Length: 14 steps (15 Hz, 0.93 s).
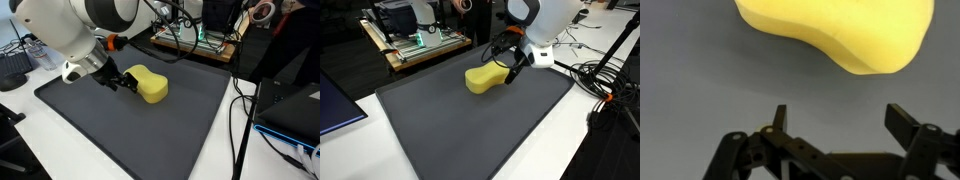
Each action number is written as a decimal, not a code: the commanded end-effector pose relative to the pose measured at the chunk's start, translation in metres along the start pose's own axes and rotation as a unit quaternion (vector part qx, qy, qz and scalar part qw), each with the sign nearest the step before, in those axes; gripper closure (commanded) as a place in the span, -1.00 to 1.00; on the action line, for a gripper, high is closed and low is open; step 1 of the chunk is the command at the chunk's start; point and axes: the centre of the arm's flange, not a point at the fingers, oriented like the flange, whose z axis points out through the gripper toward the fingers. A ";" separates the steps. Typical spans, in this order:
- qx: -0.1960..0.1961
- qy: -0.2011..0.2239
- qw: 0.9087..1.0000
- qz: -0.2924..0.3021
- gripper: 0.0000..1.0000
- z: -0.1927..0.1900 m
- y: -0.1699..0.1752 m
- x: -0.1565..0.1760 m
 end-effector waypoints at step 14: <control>0.019 -0.001 0.999 0.027 -1.00 0.024 0.035 -0.045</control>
